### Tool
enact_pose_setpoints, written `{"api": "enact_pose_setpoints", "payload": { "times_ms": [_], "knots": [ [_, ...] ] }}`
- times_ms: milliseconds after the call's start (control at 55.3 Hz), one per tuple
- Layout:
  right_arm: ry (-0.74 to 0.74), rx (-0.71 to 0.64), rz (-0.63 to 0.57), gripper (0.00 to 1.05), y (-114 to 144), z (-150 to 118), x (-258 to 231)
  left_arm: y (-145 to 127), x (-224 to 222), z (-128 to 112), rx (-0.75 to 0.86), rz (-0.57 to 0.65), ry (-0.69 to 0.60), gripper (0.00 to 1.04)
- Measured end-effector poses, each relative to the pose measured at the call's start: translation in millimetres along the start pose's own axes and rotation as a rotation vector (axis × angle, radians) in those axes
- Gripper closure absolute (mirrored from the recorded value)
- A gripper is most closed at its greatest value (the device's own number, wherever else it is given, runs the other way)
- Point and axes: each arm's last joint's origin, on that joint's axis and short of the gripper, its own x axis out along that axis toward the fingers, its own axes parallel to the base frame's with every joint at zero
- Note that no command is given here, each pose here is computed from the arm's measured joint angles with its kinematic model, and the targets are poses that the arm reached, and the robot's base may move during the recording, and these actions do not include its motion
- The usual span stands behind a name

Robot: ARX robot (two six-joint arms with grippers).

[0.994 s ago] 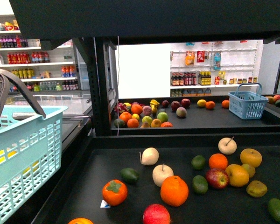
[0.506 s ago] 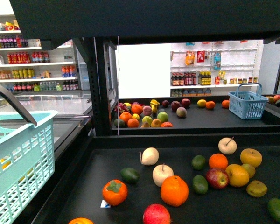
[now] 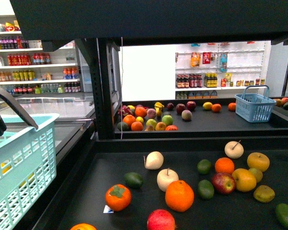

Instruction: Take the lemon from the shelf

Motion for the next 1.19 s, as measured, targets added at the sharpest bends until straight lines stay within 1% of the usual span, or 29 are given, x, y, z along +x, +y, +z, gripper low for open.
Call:
{"api": "enact_pose_setpoints", "payload": {
  "times_ms": [127,199,307,398,615,777,1193],
  "knots": [
    [0.0,0.0,0.0,0.07,0,0,0,6,-9,5,0.031,0.038,0.016,0.08],
    [0.0,0.0,0.0,0.07,0,0,0,9,-21,13,0.077,0.075,0.017,0.08],
    [0.0,0.0,0.0,0.07,0,0,0,-1,-39,26,0.157,0.098,0.014,0.08],
    [0.0,0.0,0.0,0.07,0,0,0,-10,-43,31,0.191,0.094,0.006,0.08],
    [-0.001,0.0,0.0,0.07,0,0,0,-8,-51,31,0.248,0.157,0.017,0.08],
    [-0.001,0.0,0.0,0.07,0,0,0,-14,-56,28,0.276,0.183,0.029,0.08],
    [-0.001,0.0,0.0,0.07,0,0,0,-30,-67,24,0.312,0.2,0.035,0.08]
  ]
}}
